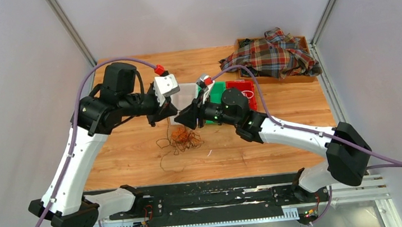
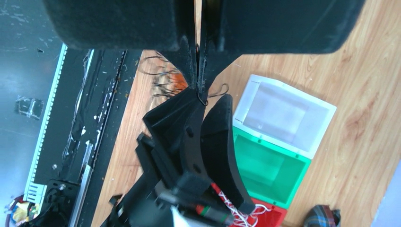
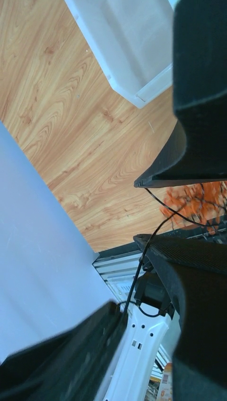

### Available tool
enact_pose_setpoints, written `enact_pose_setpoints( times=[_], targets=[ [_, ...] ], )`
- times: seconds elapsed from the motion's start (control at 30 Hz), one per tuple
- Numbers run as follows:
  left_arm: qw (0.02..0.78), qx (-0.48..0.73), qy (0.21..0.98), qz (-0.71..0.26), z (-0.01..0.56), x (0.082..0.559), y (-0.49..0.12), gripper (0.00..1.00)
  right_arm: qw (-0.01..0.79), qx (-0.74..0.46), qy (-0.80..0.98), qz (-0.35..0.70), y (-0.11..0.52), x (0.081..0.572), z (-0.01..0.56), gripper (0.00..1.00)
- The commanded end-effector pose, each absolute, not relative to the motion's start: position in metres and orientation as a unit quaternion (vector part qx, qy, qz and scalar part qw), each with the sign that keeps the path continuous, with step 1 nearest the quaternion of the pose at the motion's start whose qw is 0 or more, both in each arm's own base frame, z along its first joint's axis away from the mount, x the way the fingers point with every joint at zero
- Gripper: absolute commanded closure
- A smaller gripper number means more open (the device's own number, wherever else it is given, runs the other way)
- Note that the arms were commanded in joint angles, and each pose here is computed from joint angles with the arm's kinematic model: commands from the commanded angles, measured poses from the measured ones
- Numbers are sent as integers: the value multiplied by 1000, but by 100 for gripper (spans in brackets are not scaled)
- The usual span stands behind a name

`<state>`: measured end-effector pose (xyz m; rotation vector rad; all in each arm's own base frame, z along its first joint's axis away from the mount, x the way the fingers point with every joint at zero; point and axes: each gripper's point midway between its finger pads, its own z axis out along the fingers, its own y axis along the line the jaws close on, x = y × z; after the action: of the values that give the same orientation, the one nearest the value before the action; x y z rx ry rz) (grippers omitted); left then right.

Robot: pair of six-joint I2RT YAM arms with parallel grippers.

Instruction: Untangle the cables

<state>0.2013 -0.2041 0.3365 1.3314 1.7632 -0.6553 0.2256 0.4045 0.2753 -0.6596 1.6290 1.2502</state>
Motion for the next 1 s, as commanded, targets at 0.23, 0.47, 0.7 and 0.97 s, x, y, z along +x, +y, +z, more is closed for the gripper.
enact_pose_setpoints(
  times=[0.23,0.47,0.7,0.97],
  targets=[
    [442,531,658,-300,385,185,-220,100,422,-294,675,529,446,206,241,68],
    [472,531,642,-287,409,188,-219,100,416,-277,711,495,435,212,198,71],
    [517,527,617,-272,446,189,-215,100,403,-269,734,476,419,206,159,65],
    [570,517,592,-238,485,194,-207,100,393,-255,765,443,399,204,119,51]
  ],
)
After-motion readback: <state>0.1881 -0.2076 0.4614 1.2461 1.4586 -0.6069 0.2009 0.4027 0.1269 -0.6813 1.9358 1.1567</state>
